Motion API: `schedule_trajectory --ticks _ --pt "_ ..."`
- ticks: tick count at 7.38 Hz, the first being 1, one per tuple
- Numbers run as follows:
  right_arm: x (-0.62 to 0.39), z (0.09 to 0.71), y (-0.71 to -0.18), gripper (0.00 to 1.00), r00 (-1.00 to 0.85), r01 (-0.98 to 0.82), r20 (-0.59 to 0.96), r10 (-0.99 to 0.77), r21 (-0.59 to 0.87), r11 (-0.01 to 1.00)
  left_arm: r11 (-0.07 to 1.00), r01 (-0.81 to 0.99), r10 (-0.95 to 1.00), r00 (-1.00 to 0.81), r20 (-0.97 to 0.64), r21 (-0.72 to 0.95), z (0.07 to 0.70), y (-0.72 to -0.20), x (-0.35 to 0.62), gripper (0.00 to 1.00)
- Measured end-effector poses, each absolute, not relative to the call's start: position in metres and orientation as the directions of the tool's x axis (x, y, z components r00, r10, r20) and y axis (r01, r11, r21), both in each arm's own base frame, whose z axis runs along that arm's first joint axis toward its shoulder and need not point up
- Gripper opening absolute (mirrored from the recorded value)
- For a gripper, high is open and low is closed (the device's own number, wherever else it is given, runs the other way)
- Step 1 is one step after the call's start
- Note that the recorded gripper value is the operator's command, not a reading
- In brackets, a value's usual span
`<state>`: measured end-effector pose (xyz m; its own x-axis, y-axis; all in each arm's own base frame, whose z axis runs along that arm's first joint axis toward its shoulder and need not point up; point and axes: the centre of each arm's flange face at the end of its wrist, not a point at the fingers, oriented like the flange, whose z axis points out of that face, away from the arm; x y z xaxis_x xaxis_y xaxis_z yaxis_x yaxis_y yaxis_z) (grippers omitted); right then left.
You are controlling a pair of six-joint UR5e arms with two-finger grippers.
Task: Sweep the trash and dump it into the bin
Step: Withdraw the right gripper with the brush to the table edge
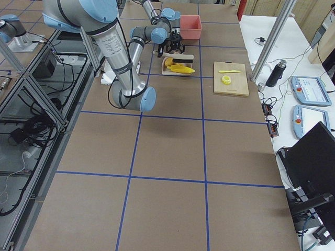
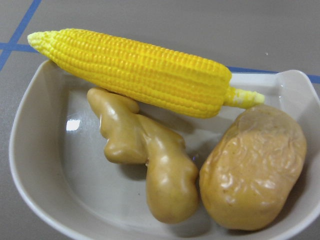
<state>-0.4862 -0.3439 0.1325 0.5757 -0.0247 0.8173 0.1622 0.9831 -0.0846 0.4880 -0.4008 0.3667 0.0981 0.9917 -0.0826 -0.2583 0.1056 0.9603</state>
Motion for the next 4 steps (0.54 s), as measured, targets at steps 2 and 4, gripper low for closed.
schedule_trajectory --ticks 2,4 --pt "-0.427 0.201 -0.378 0.0 0.629 0.132 0.776 -0.047 -0.047 0.99 0.104 -0.256 0.992 0.098 -0.081 0.961 0.365 -0.4 0.487 0.51" --pt "-0.363 0.268 -0.409 0.0 0.692 0.116 0.718 -0.066 -0.021 0.993 0.102 -0.256 0.992 0.097 -0.079 0.961 0.365 -0.4 0.487 0.41"
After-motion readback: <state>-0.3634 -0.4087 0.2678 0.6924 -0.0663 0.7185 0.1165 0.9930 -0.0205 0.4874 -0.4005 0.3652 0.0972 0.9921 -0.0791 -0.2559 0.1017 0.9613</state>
